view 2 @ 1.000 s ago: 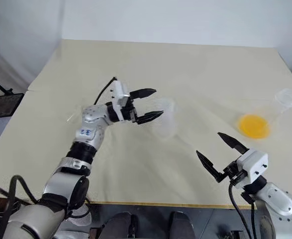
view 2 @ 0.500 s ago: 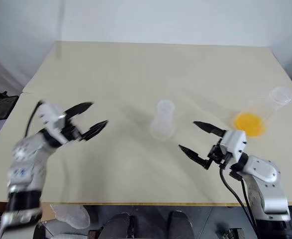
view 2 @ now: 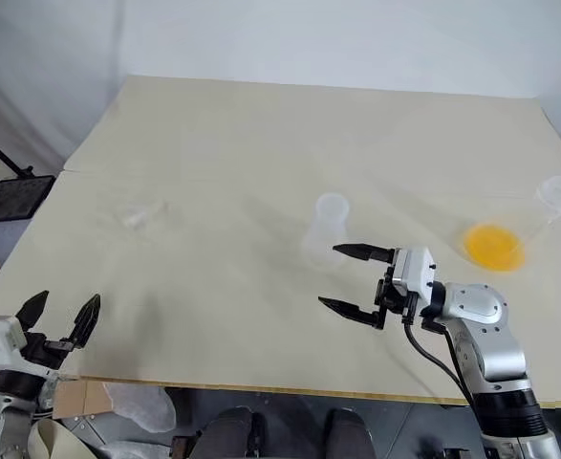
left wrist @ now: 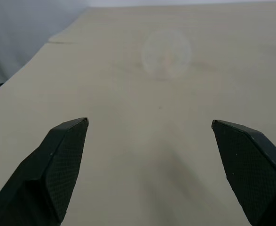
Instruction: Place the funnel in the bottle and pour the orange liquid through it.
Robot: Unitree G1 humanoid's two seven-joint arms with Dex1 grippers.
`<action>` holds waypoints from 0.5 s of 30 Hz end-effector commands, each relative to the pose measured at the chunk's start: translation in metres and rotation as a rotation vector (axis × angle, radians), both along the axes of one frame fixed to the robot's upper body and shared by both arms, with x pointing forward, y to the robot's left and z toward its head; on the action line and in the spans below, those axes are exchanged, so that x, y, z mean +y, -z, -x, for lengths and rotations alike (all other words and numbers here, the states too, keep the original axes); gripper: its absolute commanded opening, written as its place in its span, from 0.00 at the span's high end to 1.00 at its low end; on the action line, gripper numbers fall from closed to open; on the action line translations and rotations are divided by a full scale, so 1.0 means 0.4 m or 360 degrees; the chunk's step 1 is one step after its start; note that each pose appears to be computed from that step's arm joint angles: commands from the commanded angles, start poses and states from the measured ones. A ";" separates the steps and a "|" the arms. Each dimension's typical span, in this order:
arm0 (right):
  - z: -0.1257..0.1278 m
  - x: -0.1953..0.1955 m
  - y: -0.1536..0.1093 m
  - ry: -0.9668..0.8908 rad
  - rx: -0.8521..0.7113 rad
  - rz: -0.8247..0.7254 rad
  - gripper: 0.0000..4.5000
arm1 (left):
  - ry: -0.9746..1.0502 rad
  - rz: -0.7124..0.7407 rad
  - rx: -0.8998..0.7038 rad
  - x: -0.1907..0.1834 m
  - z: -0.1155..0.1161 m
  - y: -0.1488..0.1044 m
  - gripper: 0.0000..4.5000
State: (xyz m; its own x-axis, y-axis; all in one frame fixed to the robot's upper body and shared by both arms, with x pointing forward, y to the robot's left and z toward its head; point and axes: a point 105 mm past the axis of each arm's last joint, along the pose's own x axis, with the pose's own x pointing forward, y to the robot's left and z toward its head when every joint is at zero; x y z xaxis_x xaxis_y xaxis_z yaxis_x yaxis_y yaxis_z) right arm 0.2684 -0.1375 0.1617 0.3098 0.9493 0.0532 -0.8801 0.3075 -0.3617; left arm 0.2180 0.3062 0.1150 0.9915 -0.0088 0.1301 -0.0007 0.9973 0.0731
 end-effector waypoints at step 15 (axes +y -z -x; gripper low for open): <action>0.002 -0.010 -0.026 0.0111 -0.0091 -0.0045 0.00 | 0.0189 0.0014 -0.0041 -0.111 -0.330 -0.062 0.01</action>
State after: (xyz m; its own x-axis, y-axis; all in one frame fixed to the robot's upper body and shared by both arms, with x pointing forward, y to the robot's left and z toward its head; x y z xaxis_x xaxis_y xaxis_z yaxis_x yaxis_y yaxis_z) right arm 0.2719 -0.1424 0.1607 0.3704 0.9269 0.0613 -0.8586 0.3668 -0.3581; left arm 0.3465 0.2607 0.1335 0.9801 -0.1412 0.1392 0.1353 0.9895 0.0511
